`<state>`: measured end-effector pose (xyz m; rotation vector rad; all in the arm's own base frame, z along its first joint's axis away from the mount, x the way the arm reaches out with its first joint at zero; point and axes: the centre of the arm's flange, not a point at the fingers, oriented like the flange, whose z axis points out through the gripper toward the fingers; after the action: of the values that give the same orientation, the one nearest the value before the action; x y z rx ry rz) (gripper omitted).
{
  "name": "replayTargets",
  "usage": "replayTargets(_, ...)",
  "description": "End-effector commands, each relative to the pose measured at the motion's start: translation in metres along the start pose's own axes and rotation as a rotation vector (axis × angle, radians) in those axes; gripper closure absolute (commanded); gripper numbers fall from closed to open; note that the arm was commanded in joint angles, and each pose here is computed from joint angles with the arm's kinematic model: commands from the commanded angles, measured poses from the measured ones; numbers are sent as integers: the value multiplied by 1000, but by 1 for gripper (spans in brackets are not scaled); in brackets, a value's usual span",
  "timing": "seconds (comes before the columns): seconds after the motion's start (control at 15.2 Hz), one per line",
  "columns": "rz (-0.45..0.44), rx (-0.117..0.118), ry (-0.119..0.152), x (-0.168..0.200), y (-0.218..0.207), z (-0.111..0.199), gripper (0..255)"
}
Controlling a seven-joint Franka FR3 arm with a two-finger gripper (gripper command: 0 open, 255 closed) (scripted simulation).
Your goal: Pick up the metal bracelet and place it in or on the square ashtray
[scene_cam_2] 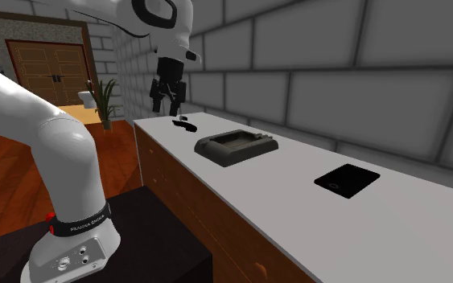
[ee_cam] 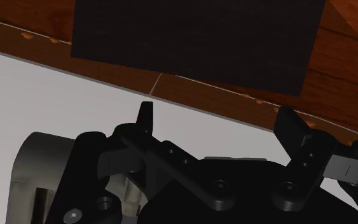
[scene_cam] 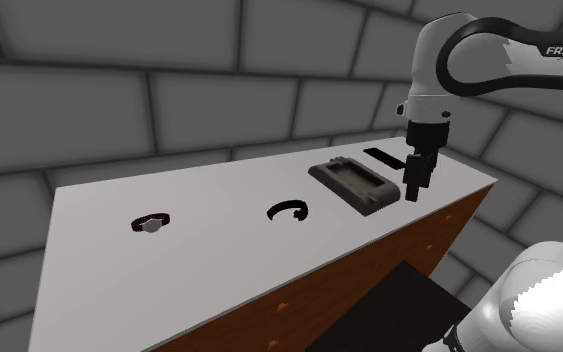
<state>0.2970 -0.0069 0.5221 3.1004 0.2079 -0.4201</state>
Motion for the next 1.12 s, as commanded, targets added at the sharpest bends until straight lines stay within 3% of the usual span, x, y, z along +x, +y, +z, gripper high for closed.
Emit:
replayTargets(0.0, 0, 0, 0, 0, 0, 0, 0)
replayTargets(1.06, 196, -118, 99, 162, -136, 11, 0)
